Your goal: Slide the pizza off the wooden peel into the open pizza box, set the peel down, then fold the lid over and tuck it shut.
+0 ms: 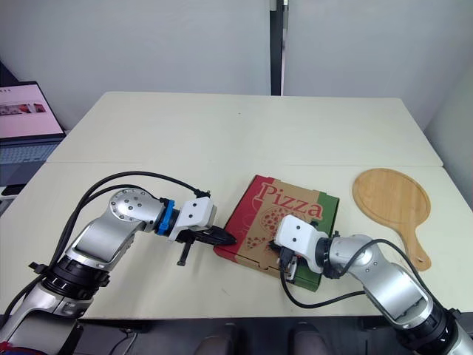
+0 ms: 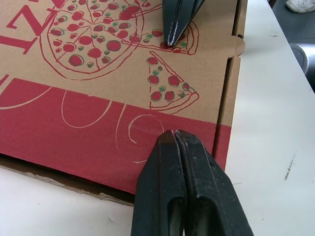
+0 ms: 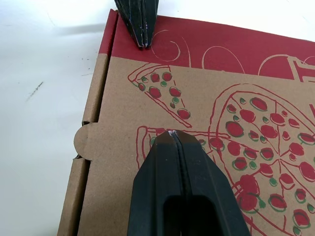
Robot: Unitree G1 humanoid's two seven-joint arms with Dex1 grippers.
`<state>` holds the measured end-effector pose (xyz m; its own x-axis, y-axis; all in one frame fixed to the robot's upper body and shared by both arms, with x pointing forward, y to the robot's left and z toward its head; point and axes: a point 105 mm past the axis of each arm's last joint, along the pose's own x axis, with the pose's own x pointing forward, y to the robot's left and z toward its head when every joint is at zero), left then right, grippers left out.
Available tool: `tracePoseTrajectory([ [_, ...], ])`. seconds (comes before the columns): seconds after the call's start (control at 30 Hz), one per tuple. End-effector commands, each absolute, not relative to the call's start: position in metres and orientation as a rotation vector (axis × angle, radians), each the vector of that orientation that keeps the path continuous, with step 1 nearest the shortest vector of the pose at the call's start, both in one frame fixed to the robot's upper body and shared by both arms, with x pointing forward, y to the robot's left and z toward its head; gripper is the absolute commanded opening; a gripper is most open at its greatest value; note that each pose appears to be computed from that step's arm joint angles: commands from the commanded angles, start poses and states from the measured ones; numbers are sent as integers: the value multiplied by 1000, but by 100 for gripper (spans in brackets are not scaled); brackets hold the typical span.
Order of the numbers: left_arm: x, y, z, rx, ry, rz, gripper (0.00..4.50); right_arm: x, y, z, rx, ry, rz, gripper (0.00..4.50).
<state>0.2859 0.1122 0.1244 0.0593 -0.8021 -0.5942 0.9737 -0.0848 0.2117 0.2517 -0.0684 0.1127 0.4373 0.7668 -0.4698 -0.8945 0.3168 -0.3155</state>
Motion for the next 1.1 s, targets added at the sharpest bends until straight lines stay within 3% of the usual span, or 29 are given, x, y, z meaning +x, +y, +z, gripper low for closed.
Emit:
tracePoseTrajectory([
  [0.03, 288, 110, 127, 630, 316, -1494, 0, 251, -69, 109, -589, 263, 1110, 2],
  [0.23, 302, 118, 173, 466, 245, -1396, 0, 254, -65, 131, -554, 171, 1092, 2],
  [0.67, 320, 156, 158, 550, 302, -1271, 0, 253, -72, 169, -497, 54, 1033, 2],
  [0.87, 321, 169, 141, 564, 345, -1232, 0, 261, -123, 187, -512, 102, 852, 2],
  [1.1, 308, 159, 119, 513, 380, -1270, 0, 267, -195, 150, -677, 330, 614, 2],
])
